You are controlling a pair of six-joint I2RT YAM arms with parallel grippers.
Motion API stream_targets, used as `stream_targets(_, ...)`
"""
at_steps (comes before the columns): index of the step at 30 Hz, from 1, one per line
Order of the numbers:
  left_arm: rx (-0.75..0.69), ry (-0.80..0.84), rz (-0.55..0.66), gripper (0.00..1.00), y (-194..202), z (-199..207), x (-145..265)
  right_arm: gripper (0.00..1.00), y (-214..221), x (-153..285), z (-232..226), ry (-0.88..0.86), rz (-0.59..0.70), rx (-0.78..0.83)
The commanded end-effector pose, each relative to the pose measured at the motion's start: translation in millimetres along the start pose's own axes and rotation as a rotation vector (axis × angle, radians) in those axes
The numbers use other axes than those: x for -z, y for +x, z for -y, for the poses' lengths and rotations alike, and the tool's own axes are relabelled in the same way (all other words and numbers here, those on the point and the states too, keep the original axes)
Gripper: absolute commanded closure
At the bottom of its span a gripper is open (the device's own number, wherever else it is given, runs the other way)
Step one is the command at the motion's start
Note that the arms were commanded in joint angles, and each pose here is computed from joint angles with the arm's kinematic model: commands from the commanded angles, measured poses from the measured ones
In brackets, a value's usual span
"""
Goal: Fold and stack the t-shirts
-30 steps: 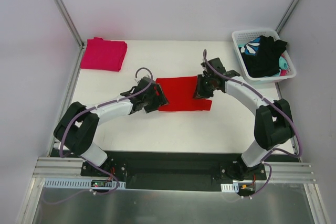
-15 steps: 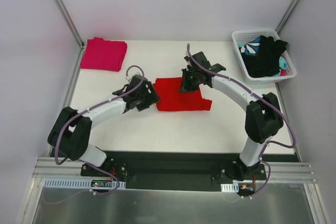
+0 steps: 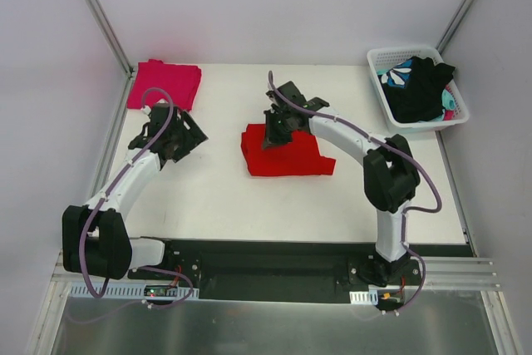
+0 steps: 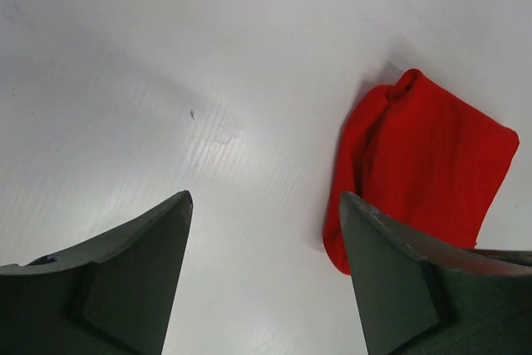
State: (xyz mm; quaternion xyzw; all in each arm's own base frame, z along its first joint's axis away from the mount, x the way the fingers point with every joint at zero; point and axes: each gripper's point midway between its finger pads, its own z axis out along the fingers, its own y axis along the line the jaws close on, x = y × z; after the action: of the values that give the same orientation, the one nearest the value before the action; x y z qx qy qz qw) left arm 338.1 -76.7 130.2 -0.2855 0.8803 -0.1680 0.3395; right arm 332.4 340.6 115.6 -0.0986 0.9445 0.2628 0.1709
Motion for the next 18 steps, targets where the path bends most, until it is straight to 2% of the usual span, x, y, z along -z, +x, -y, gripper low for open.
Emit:
stream_targets(1, -0.035, 0.018, -0.049, 0.29, 9.8, -2.0, 9.8, 0.99, -10.7, -2.7, -29.4, -0.053, 0.001, 0.021)
stream_targets(6, -0.026, 0.013, -0.067, 0.29, 14.0, -4.9, 7.1, 0.99, -4.6, -14.9, -32.8, -0.057, -0.032, 0.011)
stream_targets(10, -0.027, 0.009, -0.072, 0.29, 14.1, -5.5, 5.3, 0.99, 16.9, -24.4, -31.0, -0.047, -0.074, 0.003)
stream_targets(18, -0.026, 0.011, -0.082, 0.29, 18.4, -8.1, 5.7, 0.99, 95.8, -53.3, 5.5, 0.006, -0.197, -0.013)
